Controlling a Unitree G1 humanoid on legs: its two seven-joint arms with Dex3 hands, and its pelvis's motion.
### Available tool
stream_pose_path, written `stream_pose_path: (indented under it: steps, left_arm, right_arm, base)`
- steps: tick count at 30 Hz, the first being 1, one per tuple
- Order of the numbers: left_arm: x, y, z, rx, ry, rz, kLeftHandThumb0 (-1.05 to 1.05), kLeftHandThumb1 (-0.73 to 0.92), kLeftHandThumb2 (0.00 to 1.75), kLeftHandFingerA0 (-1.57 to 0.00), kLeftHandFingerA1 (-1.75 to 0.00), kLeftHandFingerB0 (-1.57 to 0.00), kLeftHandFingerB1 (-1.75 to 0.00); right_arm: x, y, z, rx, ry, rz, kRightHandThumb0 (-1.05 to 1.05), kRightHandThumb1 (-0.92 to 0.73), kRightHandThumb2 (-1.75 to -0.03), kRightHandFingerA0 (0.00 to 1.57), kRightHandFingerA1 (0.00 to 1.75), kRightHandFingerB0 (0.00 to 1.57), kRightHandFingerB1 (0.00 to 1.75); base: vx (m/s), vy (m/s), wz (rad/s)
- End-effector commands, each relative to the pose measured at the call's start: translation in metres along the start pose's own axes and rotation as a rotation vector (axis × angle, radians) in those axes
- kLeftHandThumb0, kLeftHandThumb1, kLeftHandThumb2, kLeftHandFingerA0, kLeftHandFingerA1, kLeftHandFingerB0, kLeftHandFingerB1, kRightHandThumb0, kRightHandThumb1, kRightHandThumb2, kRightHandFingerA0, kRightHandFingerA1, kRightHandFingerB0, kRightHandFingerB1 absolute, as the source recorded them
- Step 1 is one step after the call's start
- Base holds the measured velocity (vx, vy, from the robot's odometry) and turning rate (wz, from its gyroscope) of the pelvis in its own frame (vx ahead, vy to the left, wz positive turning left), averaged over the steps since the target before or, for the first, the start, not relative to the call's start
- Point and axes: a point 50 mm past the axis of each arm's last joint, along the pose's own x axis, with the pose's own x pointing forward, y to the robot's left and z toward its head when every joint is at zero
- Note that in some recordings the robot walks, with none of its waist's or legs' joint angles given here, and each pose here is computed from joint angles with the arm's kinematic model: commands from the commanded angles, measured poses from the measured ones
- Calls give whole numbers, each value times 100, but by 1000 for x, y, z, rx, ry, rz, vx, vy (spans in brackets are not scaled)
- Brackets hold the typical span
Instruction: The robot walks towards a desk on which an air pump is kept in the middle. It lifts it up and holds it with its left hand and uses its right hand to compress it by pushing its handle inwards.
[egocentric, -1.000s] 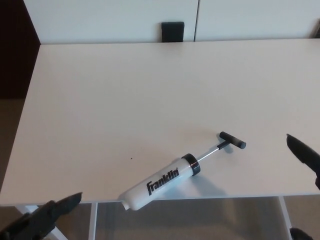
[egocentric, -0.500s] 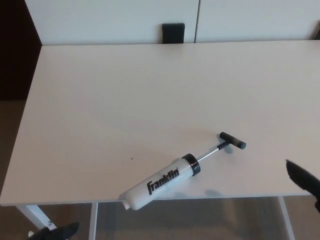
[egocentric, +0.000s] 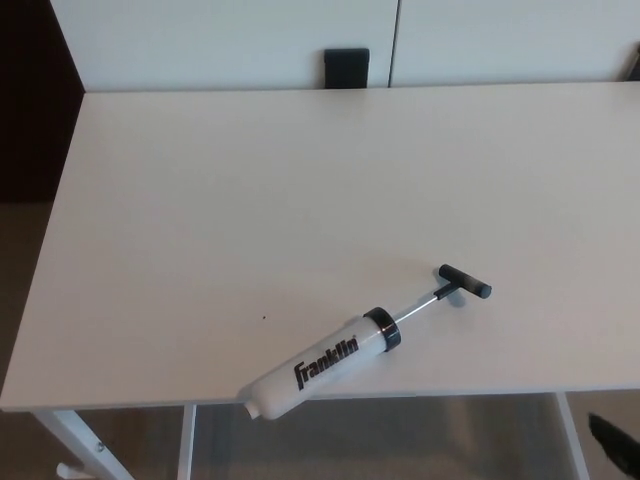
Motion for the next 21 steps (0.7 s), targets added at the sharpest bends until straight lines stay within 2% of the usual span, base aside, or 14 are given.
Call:
stream_pose_path:
  steps: [1,2,4,5,6,9,10,21]
  left_arm:
    - [6,10,-51,33,160,29,-76,62,99,-33,-56,-18,-44]
    - [6,9,-55,-10,177,14,-77,62,97,-35,-57,-22,-44]
    - [5,8,-58,-52,190,0,-74,60,94,-33,-57,-20,-44]
    - [5,7,-60,-75,197,-7,-74,60,94,-33,-57,-20,-44]
    - [4,6,-62,-104,205,-11,-75,60,94,-32,-56,-23,-46]
    - [3,4,-67,-160,212,-13,-76,60,95,-29,-55,-24,-47]
    - [3,4,-69,-186,219,-18,-70,71,61,-30,-46,-32,-37]
    - [0,-2,-76,-259,256,-46,-68,69,58,-30,-44,-32,-35]
  right_arm:
    - [-28,-9,-47,119,313,56,-82,-72,-111,0,32,5,26]
    - [-32,-8,-52,127,356,74,-83,-90,-68,4,27,4,25]
    - [-35,-7,-56,135,382,78,-82,-89,-68,5,29,4,25]
    - [-36,-7,-58,139,392,78,-82,-89,-68,5,29,4,25]
    - [-39,-6,-60,145,408,82,-84,-74,-109,0,34,7,26]
    - [-44,-5,-64,148,431,96,-87,-74,-110,0,34,10,26]
    - [-46,-5,-65,152,436,99,-88,-73,-110,0,36,13,28]
    - [-53,-4,-65,159,466,123,-85,-74,-110,0,35,10,26]
  base:
    - [0,0,0]
    - [0,0,0]
    - [0,0,0]
    - [0,0,0]
    - [0,0,0]
    - [0,0,0]
    - [0,0,0]
    - [0,0,0]
